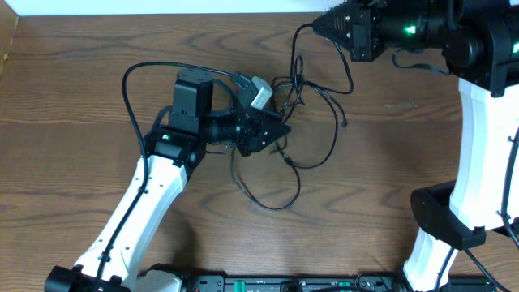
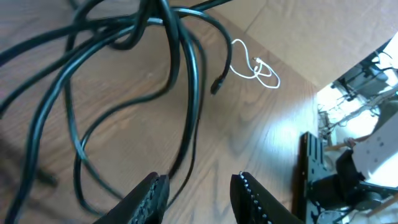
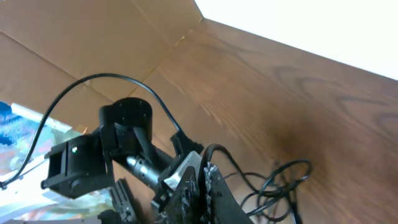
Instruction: Untangle cables
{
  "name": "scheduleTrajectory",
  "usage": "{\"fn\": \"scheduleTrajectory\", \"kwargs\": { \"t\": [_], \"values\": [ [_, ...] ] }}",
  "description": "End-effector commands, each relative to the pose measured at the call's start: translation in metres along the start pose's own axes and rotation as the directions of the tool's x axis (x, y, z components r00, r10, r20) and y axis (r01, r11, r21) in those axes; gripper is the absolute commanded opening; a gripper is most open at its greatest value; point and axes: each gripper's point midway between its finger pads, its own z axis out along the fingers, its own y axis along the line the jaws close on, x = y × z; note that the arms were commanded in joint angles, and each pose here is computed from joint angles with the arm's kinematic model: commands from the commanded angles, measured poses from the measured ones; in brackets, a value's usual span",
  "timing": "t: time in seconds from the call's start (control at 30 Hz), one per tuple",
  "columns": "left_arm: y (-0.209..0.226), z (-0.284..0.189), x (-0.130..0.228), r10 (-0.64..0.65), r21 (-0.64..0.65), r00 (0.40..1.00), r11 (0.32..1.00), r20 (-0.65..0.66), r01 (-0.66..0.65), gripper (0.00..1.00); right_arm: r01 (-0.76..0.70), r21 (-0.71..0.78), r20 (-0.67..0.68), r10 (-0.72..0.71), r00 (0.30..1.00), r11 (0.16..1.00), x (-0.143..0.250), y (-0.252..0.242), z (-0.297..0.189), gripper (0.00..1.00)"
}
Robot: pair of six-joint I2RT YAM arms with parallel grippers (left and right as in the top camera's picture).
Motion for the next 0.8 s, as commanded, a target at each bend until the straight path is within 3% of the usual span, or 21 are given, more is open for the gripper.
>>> {"fn": "scheduleTrajectory", "kwargs": {
  "t": [0.0,0.17,0.43,0.53,0.6,0.77],
  "values": [
    [-0.001,-0.001,-0.007,0.009,-0.015,1.0,1.0,0.012,-0.009,0.44,0.029,-0.021,0.001,-0.029,1.0,0.999,0.0,0.005,0.0,0.01],
    [-0.012,0.009,-0.008,0.04,0.012,0.999,0.999,0.006,-0.04,0.47,0.033,-0.022,0.005,-0.033,0.999,0.999,-0.001,0.006,0.001,0.01],
    [-0.006,0.022,-0.015,0.107,-0.086,0.994,0.991,0.01,-0.105,0.56,0.032,-0.039,0.003,-0.032,0.999,0.999,-0.001,0.008,0.0,0.01],
    [0.005,0.022,-0.016,0.11,-0.148,0.994,0.983,0.009,-0.108,0.56,0.031,-0.054,-0.002,-0.031,1.0,0.998,0.0,0.012,0.001,0.01],
    [0.016,0.021,-0.016,0.107,-0.205,0.994,0.973,0.003,-0.104,0.49,0.032,-0.066,-0.001,-0.032,0.999,0.997,0.0,0.014,0.001,0.01],
    [0.034,0.028,-0.007,0.083,-0.243,0.996,0.966,-0.02,-0.085,0.49,0.03,-0.089,-0.004,-0.03,1.0,0.996,0.001,0.018,0.001,0.01]
  ]
}}
